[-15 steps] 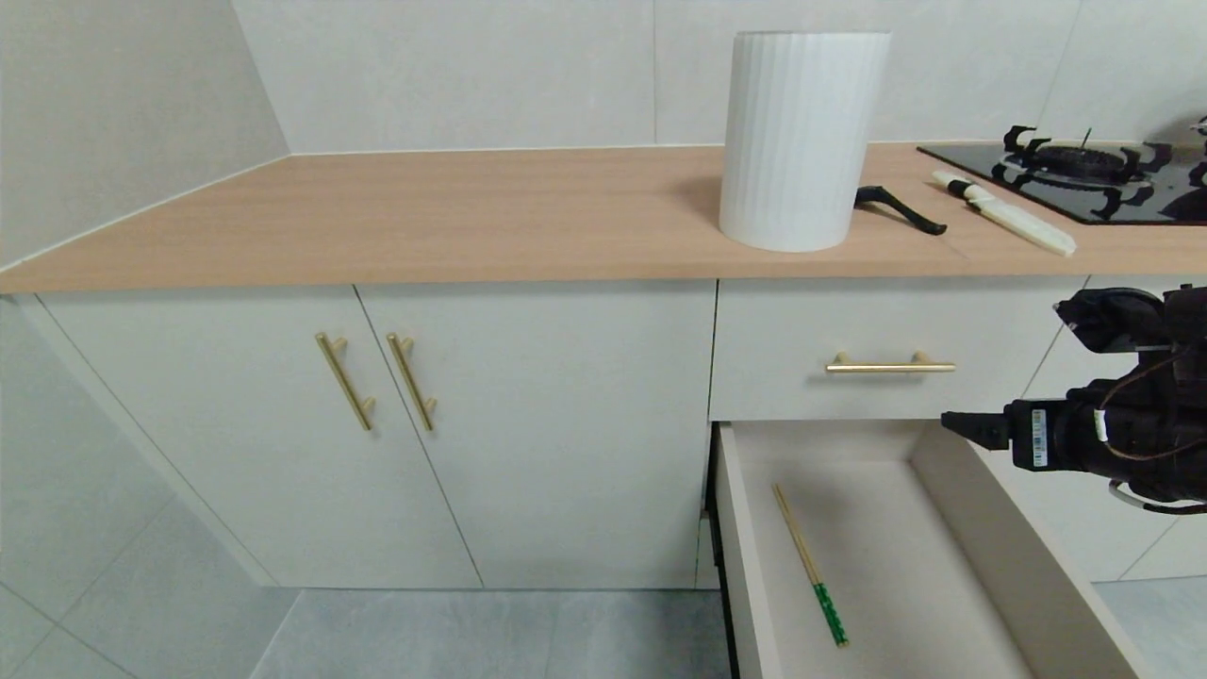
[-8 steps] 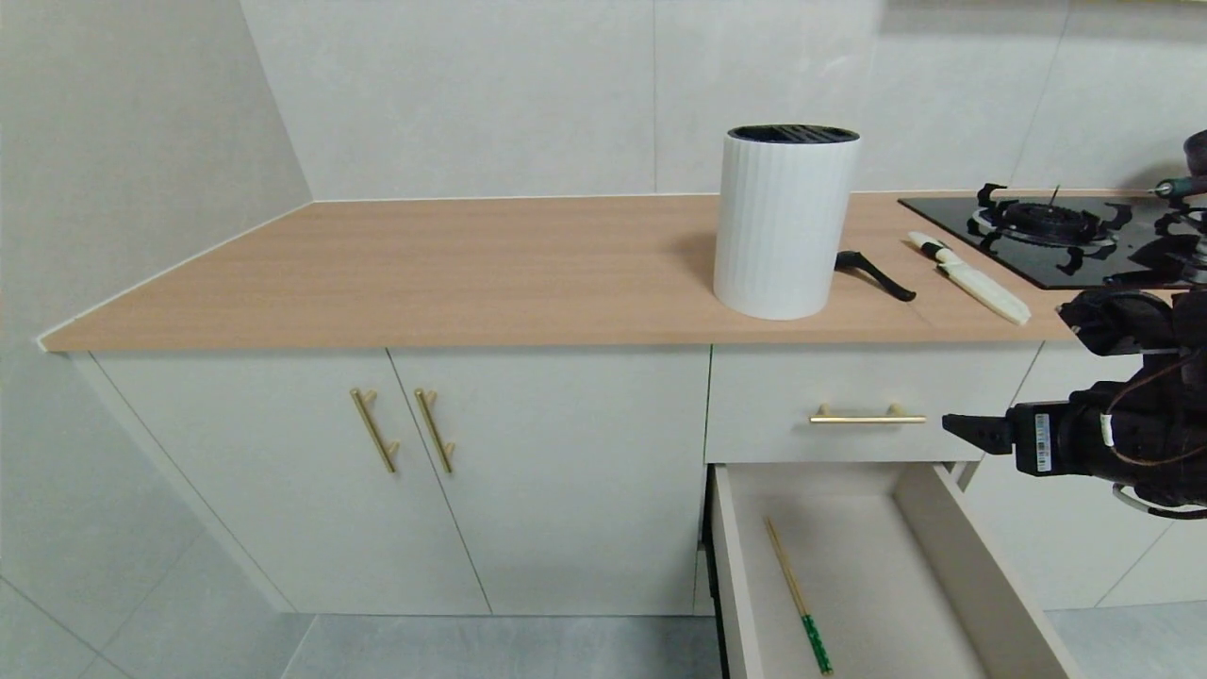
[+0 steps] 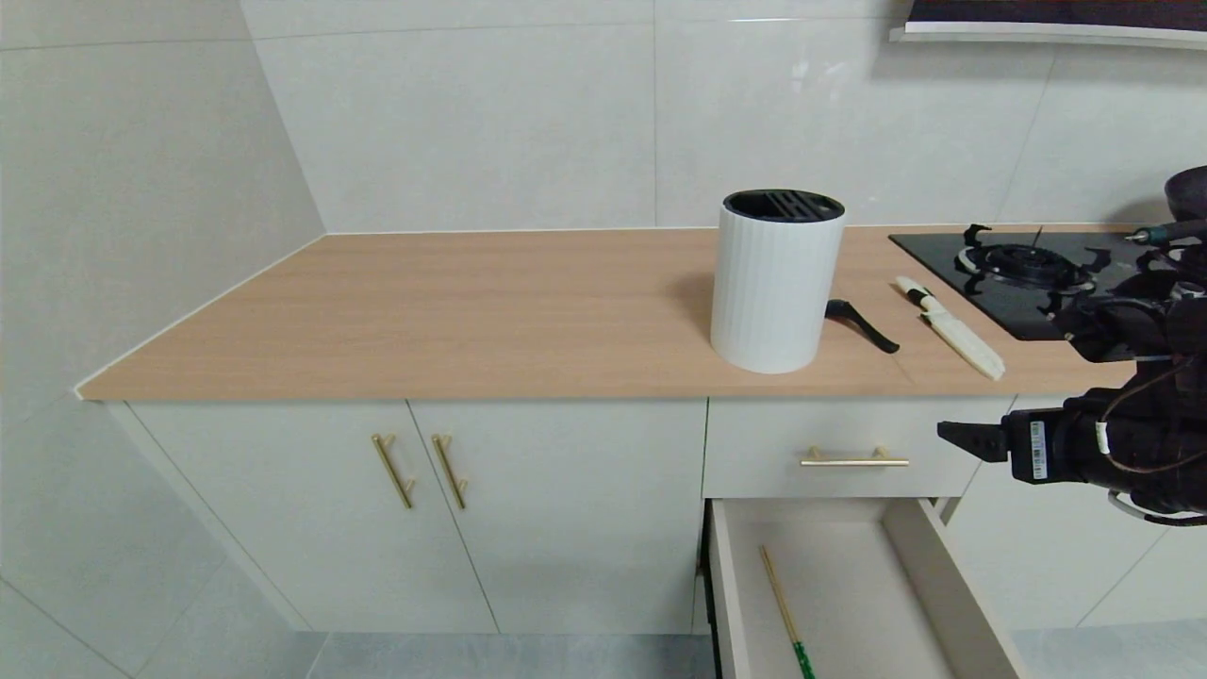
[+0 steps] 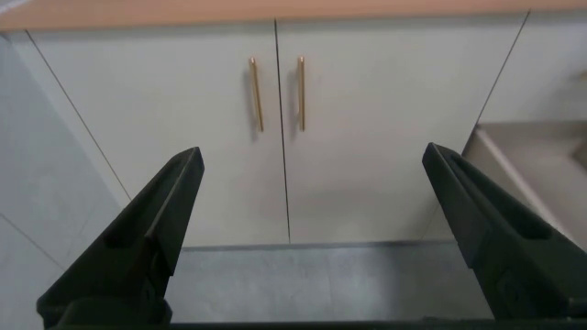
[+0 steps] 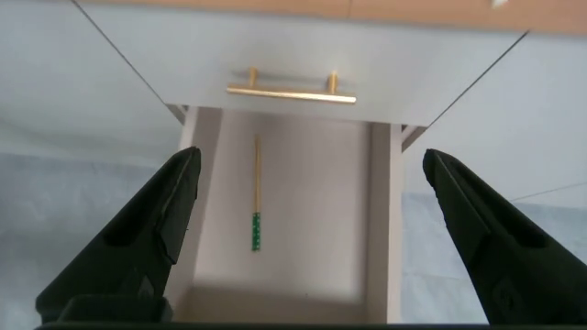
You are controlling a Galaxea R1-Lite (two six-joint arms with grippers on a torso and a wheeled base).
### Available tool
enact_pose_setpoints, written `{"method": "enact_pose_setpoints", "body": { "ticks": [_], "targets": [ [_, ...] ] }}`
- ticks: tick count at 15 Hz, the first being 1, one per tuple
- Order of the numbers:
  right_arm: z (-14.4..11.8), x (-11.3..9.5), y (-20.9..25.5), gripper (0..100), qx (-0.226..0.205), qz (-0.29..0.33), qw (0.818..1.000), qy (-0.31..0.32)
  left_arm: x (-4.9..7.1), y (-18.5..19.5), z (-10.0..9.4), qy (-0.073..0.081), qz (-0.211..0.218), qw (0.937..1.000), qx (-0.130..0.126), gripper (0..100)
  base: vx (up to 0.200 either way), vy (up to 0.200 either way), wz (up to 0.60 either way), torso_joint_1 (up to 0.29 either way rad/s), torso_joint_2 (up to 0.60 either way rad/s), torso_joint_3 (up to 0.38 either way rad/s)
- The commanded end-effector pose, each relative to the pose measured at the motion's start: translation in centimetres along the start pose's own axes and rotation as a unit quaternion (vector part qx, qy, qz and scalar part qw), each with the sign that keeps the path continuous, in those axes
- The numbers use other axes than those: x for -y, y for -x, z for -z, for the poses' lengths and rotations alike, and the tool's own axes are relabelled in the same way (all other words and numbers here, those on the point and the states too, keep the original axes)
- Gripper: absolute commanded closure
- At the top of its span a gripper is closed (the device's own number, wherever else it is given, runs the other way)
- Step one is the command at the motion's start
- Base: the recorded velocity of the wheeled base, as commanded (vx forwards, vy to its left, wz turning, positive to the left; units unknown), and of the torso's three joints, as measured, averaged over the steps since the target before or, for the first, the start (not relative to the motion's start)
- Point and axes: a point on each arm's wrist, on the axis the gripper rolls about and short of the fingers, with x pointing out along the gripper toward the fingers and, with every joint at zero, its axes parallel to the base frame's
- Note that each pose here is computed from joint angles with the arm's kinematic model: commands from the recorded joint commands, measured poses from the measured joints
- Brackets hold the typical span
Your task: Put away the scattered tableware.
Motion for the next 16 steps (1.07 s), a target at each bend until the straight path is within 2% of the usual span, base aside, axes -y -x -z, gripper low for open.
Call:
{"method": "enact_pose_setpoints", "body": {
  "ticks": [1,6,8,12,16],
  "targets": [
    [0.0,0.0,-0.1,0,-0.001,0.000,1.000,0.000,0.0,0.0,0.0,0.000,0.000,1.0000,0.000,0,0.000,0.000,0.00,0.237,-0.51,-0.276],
    [-0.3,-0.1,-0.5,0,0.010,-0.008,1.000,-0.002,0.0,0.0,0.0,0.000,0.000,1.0000,0.000,0,0.000,0.000,0.00,0.113,-0.23,-0.119],
    [-1.8,-0.1,-2.0,0,0.041,-0.054,0.998,-0.008,0.0,0.0,0.0,0.000,0.001,1.0000,0.000,0,0.000,0.000,0.00,0.000,0.00,0.000],
    [-4.7,0.7,-8.0,0,0.062,-0.058,0.996,-0.002,0.0,0.0,0.0,0.000,0.001,1.0000,0.000,0,0.000,0.000,0.00,0.000,0.00,0.000],
    [-6.0,2.8,-15.5,0,0.061,-0.037,0.997,0.005,0.0,0.0,0.0,0.000,0.001,1.0000,0.000,0,0.000,0.000,0.00,0.000,0.00,0.000]
  ]
}}
